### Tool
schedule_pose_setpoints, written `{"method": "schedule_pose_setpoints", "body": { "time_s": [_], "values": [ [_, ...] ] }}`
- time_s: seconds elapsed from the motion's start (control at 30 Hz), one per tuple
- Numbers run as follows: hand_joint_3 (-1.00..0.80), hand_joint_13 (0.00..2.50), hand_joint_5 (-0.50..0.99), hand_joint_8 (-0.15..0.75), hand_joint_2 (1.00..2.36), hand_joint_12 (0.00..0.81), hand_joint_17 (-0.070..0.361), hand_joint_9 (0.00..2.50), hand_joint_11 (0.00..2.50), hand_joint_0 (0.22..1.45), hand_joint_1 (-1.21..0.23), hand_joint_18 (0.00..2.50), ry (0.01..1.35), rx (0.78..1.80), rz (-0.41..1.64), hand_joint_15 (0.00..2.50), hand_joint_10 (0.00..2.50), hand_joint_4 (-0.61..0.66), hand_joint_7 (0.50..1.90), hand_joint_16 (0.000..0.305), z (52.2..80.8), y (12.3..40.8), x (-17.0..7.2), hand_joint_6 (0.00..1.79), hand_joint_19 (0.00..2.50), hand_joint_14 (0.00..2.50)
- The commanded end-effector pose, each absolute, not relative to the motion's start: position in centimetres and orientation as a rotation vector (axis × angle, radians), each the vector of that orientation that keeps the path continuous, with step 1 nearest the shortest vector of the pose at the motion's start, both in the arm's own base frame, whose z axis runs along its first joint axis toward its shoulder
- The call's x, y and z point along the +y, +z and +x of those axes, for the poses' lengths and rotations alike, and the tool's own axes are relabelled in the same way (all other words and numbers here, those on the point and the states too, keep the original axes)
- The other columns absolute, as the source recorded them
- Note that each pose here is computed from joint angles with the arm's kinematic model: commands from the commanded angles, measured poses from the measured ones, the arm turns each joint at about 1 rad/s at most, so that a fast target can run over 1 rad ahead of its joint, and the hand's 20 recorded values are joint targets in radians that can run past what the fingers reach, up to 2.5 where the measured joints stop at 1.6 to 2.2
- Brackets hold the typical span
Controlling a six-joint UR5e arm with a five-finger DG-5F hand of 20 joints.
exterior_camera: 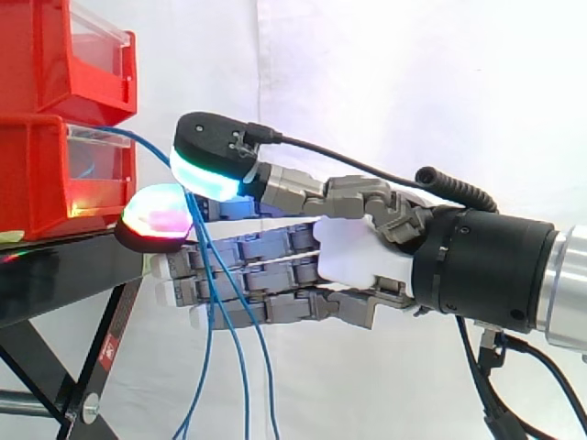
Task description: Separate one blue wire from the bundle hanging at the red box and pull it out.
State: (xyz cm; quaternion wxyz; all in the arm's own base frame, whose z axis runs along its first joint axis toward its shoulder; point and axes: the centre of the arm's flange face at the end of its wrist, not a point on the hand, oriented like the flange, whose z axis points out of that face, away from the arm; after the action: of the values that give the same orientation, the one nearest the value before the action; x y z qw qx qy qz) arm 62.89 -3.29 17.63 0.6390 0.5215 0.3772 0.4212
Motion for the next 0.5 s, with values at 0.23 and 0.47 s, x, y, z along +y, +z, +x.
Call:
{"method": "schedule_pose_setpoints", "body": {
  "time_s": [0.23,0.47],
  "values": [
    [-0.5,0.47,-0.13,0.347,1.0,0.439,0.128,0.56,0.16,0.6,-0.73,0.46,0.986,0.839,1.205,0.25,0.0,0.37,1.04,0.057,63.03,17.84,-3.58,0.5,0.23,0.01],
    [-0.5,0.48,-0.12,0.349,1.0,0.44,0.127,0.57,0.18,0.6,-0.74,0.48,1.016,0.817,1.224,0.26,0.0,0.35,1.13,0.057,63.2,18.04,-3.72,0.5,0.24,0.01]
  ]
}}
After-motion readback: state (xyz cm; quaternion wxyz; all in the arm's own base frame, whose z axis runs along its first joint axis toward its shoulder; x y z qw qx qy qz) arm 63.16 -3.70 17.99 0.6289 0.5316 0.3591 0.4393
